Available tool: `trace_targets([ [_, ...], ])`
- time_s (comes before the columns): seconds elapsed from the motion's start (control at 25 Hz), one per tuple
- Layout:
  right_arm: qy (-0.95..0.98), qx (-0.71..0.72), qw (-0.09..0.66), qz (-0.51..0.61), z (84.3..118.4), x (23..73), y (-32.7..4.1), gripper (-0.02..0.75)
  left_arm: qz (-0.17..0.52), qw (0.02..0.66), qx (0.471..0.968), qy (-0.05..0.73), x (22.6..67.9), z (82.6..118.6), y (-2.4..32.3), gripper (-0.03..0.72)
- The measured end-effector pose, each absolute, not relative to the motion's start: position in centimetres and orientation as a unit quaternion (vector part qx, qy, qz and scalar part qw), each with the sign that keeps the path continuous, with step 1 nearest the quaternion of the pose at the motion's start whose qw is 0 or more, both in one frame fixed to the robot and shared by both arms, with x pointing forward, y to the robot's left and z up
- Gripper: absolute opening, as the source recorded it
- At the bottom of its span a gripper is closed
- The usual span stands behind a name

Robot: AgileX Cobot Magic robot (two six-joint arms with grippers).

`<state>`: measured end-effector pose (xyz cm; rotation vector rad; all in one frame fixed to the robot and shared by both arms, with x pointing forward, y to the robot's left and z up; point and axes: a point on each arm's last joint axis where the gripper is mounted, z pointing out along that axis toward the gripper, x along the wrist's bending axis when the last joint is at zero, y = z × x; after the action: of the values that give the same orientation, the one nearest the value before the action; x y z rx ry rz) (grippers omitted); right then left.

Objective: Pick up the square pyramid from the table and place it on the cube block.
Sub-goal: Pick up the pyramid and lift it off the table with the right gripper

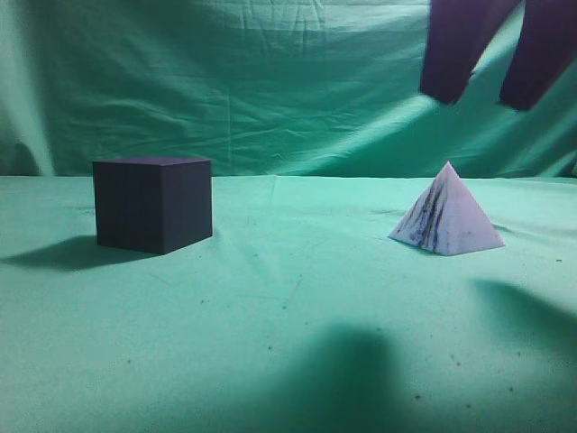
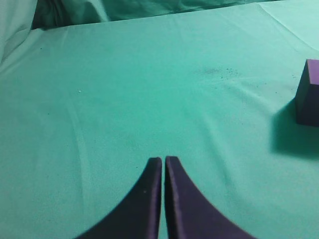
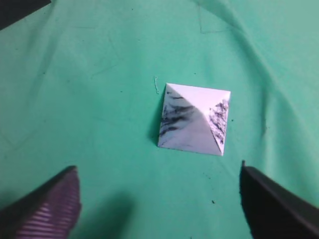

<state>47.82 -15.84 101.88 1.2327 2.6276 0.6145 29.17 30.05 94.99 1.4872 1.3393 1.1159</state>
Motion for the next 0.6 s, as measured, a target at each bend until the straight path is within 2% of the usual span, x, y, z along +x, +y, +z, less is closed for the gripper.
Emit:
trace_targets([
  [0.08,0.881,0.421,0.082,0.198,100.8,48.7,-15.4,0.650,0.444,0.412,0.591,0.532,29.2,95.0,30.1,0.000],
  [0.48,0.882,0.424,0.094,0.182,96.0,51.9,-14.1,0.646,0.444,0.412,0.591,0.532,29.2,95.0,30.1,0.000],
  [0.52,0.885,0.420,0.097,0.176,95.5,52.0,-14.1,0.599,0.444,0.412,0.591,0.532,29.2,95.0,30.1,0.000],
  [0.6,0.888,0.416,0.101,0.170,94.8,52.4,-14.0,0.591,0.444,0.412,0.591,0.532,29.2,95.0,30.1,0.000],
])
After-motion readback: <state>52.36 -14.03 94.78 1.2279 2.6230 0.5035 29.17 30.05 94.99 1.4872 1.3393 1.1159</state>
